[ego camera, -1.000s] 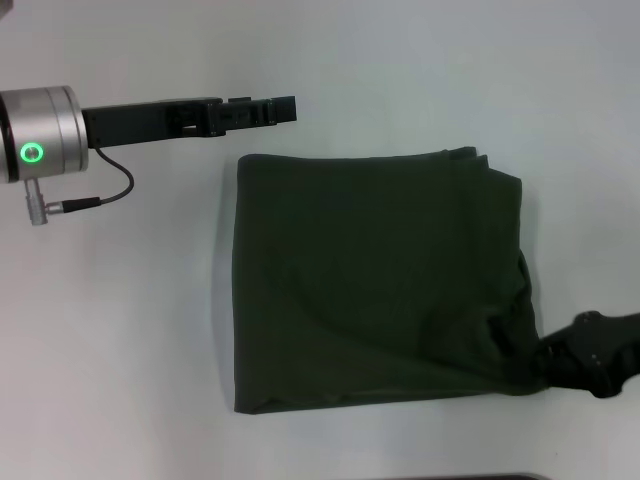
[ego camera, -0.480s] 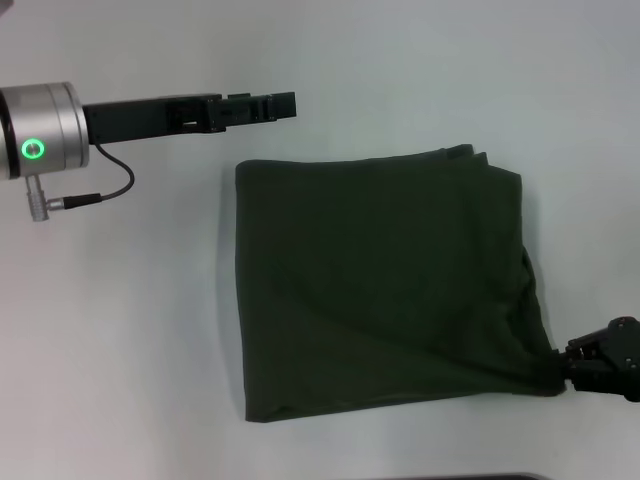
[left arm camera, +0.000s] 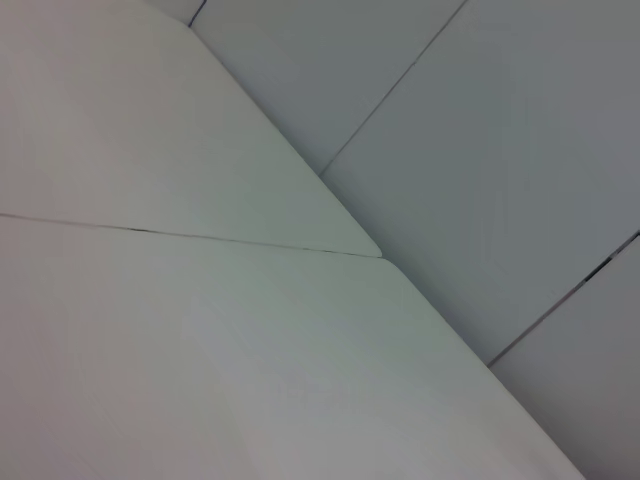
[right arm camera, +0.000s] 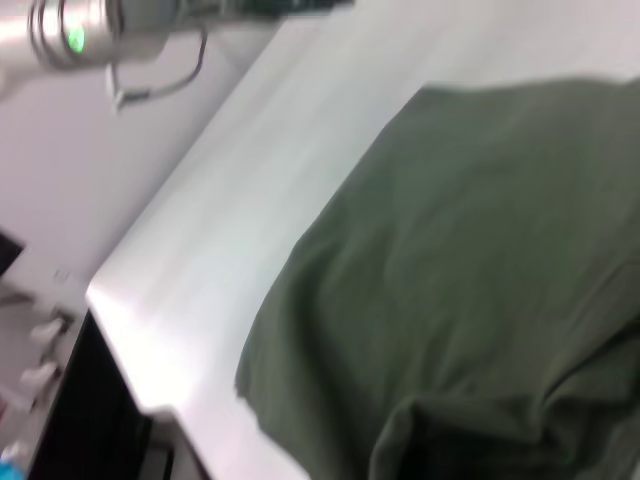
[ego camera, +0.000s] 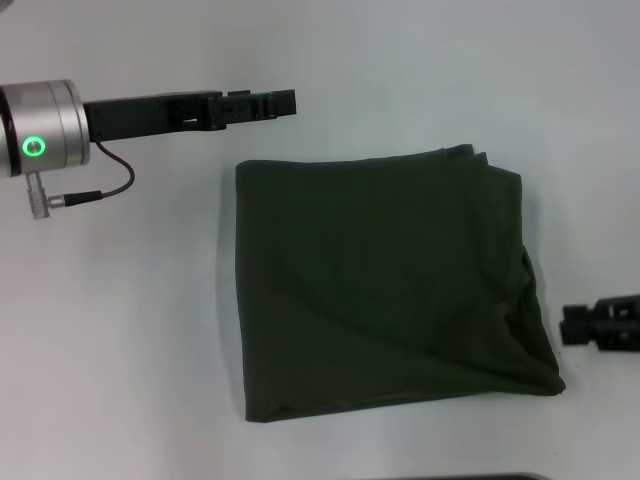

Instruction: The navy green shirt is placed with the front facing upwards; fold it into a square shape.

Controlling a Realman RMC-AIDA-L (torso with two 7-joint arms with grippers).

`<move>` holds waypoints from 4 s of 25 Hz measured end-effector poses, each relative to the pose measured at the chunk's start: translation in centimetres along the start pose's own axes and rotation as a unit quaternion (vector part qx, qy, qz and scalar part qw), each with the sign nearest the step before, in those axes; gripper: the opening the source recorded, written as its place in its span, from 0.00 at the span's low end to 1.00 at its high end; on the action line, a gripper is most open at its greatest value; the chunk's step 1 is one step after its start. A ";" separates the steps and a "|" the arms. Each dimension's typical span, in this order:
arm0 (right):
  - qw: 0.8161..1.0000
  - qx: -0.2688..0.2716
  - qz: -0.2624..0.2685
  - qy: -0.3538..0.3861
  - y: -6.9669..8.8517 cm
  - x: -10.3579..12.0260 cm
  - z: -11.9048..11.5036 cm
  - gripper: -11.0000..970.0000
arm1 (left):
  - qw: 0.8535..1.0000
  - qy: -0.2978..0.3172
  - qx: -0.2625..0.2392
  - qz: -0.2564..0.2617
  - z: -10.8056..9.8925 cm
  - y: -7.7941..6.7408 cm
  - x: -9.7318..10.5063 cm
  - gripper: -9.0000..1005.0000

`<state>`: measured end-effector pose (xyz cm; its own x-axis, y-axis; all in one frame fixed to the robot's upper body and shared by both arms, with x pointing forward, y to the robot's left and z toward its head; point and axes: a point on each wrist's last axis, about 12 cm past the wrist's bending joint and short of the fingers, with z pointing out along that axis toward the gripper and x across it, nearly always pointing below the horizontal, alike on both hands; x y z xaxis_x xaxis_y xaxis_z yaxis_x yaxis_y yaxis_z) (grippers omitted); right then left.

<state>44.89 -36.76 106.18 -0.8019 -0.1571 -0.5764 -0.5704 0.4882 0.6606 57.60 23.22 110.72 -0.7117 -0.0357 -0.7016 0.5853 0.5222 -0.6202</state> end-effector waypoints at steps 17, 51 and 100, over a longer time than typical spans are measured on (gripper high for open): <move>0.990 0.046 0.060 -0.118 -1.4 -3.3 -0.2 0.73 | 1.000 -0.001 -0.005 0.026 -0.3 0.1 -0.5 0.92; 0.984 0.078 0.114 -0.111 -3.3 -7.0 5.0 0.77 | 0.998 -0.003 -0.026 0.050 -0.4 0.6 -0.6 0.92; 0.988 0.086 0.066 -0.110 -2.7 -12.0 6.0 0.07 | 0.998 -0.001 -0.032 0.046 -0.3 1.0 0.0 0.92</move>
<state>57.13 -31.10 108.42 -0.7984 0.0995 -0.5938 -0.4097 0.6329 0.6569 57.99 24.01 110.22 -0.6557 0.0134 -0.7549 0.6215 0.5772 -0.5296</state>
